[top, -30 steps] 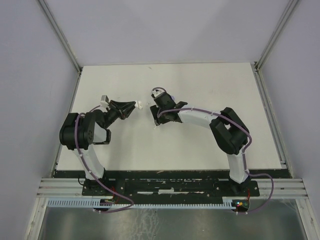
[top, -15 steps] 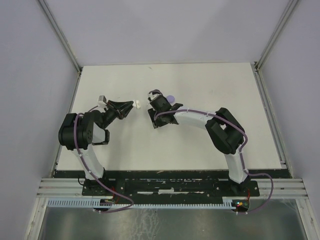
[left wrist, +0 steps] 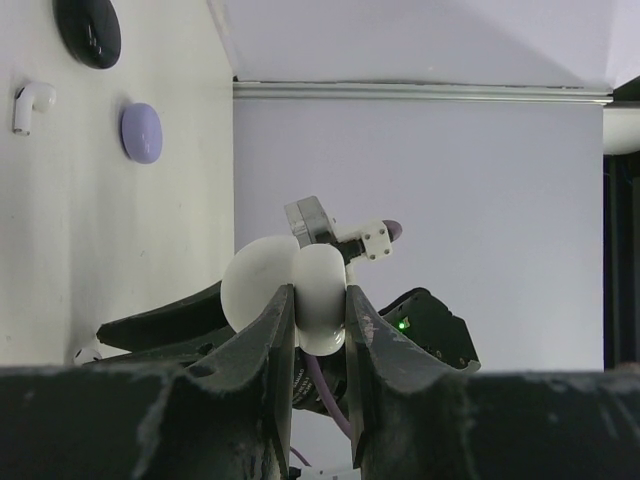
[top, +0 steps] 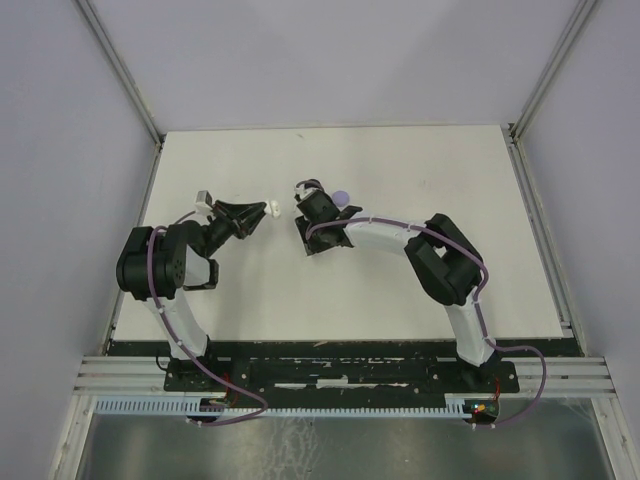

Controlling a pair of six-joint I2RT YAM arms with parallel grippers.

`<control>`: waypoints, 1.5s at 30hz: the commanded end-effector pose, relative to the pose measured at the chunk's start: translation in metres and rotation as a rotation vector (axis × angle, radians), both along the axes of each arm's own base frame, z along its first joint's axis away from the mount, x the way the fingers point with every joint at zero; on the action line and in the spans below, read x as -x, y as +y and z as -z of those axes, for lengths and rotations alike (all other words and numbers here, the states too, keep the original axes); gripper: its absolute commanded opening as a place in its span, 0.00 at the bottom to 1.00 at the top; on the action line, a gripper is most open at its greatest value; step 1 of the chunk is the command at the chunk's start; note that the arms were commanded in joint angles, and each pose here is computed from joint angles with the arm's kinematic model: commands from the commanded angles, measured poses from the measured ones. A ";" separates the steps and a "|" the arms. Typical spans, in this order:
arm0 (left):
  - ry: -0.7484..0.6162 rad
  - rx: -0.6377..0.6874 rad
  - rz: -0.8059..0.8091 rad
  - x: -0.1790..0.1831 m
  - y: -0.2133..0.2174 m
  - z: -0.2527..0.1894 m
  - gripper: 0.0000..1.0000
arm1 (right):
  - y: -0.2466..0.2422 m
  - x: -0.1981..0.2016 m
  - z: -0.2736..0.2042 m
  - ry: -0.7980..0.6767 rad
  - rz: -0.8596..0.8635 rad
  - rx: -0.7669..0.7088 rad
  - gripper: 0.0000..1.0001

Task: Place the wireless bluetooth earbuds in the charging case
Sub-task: Pick up the earbud from the center of the board.

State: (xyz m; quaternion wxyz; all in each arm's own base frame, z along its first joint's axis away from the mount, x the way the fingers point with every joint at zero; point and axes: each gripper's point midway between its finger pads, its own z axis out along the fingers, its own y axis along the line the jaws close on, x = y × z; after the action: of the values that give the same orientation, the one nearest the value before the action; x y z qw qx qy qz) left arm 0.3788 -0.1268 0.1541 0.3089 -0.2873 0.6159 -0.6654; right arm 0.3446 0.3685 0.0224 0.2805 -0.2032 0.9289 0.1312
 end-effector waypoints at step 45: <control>-0.082 0.066 -0.095 0.011 0.039 -0.023 0.03 | 0.051 -0.127 0.004 -0.148 0.271 0.004 0.62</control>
State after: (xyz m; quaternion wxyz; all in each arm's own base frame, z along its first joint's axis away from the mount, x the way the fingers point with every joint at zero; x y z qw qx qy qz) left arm 0.3742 -0.0909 0.1398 0.2978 -0.3613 0.5953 -0.6530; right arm 0.4672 0.4141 0.0267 0.3478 -0.1022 0.9277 0.0895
